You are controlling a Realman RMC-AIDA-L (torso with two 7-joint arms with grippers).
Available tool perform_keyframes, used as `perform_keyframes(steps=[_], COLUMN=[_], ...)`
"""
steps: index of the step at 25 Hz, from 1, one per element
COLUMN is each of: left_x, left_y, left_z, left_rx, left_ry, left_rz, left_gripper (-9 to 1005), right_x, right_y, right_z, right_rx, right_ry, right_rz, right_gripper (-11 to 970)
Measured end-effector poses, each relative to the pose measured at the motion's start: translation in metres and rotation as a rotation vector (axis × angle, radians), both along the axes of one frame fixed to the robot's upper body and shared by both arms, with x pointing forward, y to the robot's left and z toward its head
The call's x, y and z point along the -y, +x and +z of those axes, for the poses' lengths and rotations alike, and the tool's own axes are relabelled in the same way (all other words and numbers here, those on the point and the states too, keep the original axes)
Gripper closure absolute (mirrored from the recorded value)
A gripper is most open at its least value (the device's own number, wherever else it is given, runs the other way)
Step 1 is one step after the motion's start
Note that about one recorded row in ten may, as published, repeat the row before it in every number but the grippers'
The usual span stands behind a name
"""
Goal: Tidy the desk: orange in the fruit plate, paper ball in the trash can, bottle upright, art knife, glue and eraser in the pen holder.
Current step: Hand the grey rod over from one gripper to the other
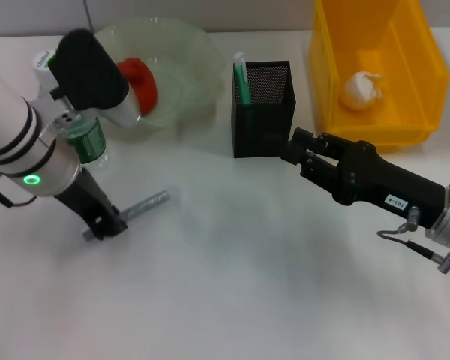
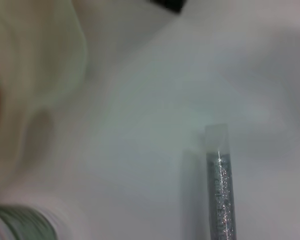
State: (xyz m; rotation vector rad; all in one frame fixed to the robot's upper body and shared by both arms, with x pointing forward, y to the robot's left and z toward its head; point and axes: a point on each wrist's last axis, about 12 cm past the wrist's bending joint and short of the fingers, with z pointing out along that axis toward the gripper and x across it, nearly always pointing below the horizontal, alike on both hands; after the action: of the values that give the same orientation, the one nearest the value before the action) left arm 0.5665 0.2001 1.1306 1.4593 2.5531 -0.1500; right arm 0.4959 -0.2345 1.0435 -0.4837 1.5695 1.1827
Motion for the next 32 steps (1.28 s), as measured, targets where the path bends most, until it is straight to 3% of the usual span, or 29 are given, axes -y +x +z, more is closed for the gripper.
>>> perform_keyframes(steps=[14,25,32], left_x=[0.020,0.044,0.059], left_y=[-0.002,-0.018,-0.027], left_z=[0.027,0.041,0.044], left_rx=[0.134,0.180,0.209], left_ry=[-0.069,-0.030,-0.008], left_rz=[-0.119,-0.325,-0.414], left_gripper=[803,806,808], right_x=[0.001,0.027,0.019], right_y=[-0.003,0.012,0.020], right_z=[-0.002,0.013,0.014], right_rx=[-0.057,-0.313,-0.339], right_ry=[0.021,-0.135,-0.173], right_rz=[0.013,0.274,0.289], right_gripper=[593,593,592])
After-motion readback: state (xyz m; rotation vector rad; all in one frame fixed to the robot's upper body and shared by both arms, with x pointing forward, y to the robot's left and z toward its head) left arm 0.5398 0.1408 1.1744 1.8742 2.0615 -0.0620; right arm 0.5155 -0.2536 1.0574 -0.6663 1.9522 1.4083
